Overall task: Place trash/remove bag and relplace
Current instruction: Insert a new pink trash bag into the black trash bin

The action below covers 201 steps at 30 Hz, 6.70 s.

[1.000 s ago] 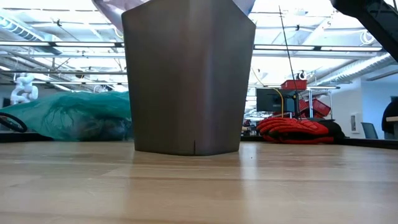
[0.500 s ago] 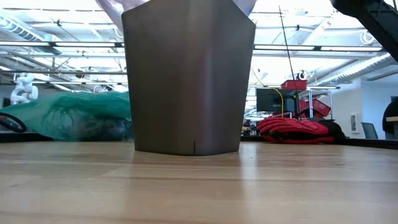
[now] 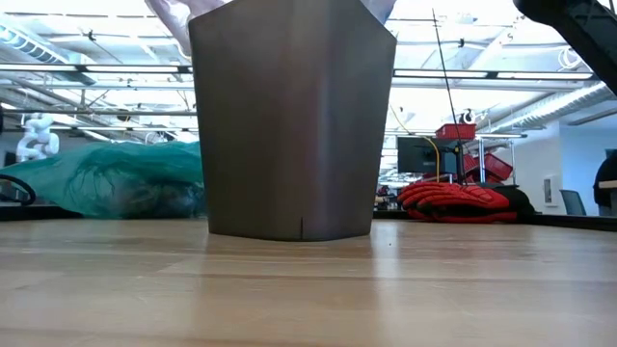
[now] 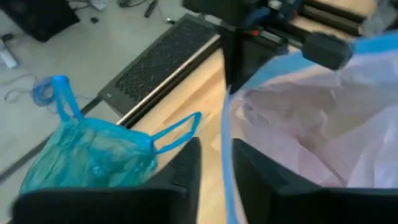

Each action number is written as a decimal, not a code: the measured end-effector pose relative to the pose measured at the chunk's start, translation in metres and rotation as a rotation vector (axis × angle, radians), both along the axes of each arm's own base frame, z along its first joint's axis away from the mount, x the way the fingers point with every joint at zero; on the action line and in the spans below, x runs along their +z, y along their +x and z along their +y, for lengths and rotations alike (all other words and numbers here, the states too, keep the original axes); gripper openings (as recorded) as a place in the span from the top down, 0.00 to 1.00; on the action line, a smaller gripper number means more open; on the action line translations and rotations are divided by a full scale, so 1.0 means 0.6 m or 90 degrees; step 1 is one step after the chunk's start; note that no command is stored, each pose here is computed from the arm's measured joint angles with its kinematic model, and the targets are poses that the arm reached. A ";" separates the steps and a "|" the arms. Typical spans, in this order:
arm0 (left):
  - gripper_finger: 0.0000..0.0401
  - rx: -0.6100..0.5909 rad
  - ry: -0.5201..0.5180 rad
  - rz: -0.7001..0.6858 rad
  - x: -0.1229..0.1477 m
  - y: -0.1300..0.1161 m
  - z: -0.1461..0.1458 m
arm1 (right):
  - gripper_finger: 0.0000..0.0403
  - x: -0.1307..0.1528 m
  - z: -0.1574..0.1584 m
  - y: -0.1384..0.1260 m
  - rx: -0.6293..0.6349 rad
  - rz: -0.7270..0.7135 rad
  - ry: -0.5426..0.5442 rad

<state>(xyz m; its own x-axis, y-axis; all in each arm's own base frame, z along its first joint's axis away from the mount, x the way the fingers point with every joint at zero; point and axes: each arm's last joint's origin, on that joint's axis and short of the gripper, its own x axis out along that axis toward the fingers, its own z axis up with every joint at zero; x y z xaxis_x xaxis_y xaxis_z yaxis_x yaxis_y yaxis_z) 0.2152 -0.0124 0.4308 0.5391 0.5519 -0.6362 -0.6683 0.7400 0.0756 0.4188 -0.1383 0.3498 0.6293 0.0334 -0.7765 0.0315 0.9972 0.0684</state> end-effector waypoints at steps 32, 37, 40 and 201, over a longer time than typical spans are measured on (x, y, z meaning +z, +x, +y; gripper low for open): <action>1.00 -0.298 -0.128 -0.078 -0.106 0.090 -0.054 | 1.00 -0.002 0.003 -0.003 0.015 0.014 -0.006; 1.00 -0.348 -0.108 -0.086 -0.100 0.093 -0.056 | 1.00 -0.004 0.001 -0.006 0.008 0.026 -0.002; 1.00 -0.380 -0.114 -0.082 -0.101 0.093 -0.058 | 1.00 -0.004 0.000 -0.006 0.007 0.026 -0.002; 1.00 -0.339 -0.187 0.038 -0.185 0.055 0.077 | 1.00 0.069 0.543 -0.115 -0.104 -0.033 -0.017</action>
<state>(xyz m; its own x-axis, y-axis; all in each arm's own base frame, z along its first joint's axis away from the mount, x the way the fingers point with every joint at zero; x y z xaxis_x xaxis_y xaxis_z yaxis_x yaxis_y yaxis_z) 0.2483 0.0336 0.3199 0.6508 0.0129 -0.7591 -0.2020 0.9668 -0.1567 0.3499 0.1875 0.3912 0.6638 -0.0921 -0.7423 0.1901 0.9806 0.0483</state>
